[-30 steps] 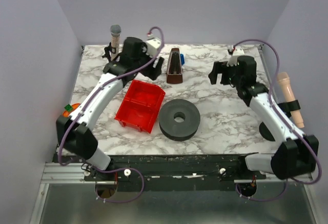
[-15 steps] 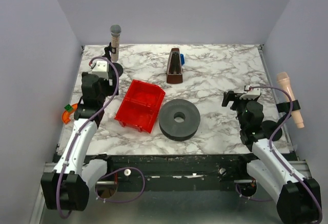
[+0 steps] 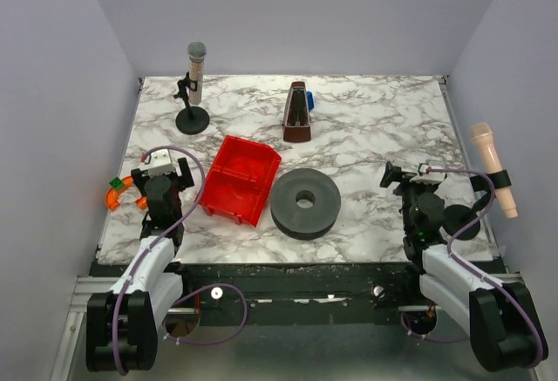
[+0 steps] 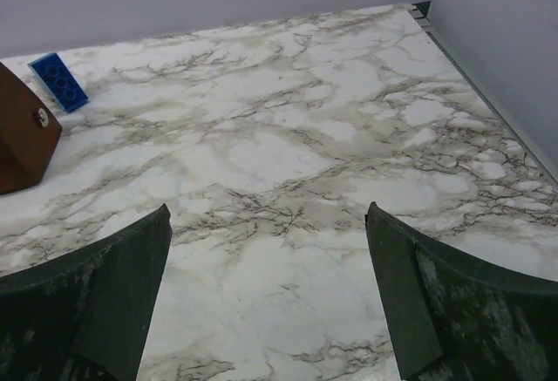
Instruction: Wrap the cables
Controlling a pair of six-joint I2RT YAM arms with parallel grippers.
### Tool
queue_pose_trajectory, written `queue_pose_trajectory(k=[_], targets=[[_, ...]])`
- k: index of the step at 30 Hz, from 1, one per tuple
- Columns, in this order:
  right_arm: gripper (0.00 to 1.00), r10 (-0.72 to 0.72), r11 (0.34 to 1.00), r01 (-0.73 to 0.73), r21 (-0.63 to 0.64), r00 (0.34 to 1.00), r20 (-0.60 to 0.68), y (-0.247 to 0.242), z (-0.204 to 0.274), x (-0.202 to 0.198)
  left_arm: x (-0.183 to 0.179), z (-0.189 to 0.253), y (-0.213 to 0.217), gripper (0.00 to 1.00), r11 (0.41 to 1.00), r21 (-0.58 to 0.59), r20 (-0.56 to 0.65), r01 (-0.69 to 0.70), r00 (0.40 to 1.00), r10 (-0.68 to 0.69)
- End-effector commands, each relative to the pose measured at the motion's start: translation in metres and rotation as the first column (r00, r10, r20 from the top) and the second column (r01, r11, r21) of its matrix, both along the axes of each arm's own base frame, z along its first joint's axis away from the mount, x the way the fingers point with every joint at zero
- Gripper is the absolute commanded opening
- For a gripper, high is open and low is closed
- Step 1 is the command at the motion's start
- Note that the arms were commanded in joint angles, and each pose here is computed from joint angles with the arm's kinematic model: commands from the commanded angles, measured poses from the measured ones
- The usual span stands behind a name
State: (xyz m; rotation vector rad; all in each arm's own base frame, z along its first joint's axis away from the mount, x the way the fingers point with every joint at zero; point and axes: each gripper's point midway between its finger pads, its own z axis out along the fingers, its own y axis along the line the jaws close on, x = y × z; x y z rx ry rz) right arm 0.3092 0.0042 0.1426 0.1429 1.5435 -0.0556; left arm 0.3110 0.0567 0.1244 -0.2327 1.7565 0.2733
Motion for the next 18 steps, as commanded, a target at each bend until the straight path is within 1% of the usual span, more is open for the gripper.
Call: queue_pose_trajectory(k=[1, 4, 14, 18], targets=[[1.00, -0.024, 1.000, 0.023, 0.016, 0.994, 0.107, -0.005, 0.016, -0.001, 0.012, 0.039, 0.002, 0.99, 0.997, -0.067, 0.183, -0.024, 0.982, 0.036], [1.00, -0.006, 1.000, 0.004, 0.016, 0.993, 0.119, -0.002, 0.018, -0.002, 0.012, 0.036, -0.001, 0.99, 0.998, -0.070, 0.193, -0.006, 0.981, 0.020], [1.00, -0.019, 1.000, 0.017, 0.023, 0.993, 0.114, -0.004, 0.016, -0.001, 0.013, 0.029, -0.005, 0.98, 0.998, -0.061, 0.183, 0.015, 0.983, -0.003], [1.00, -0.010, 1.000, 0.009, 0.016, 0.994, 0.109, -0.002, 0.016, 0.000, 0.015, 0.030, 0.000, 0.99, 0.996, -0.087, 0.173, -0.024, 0.984, 0.039]])
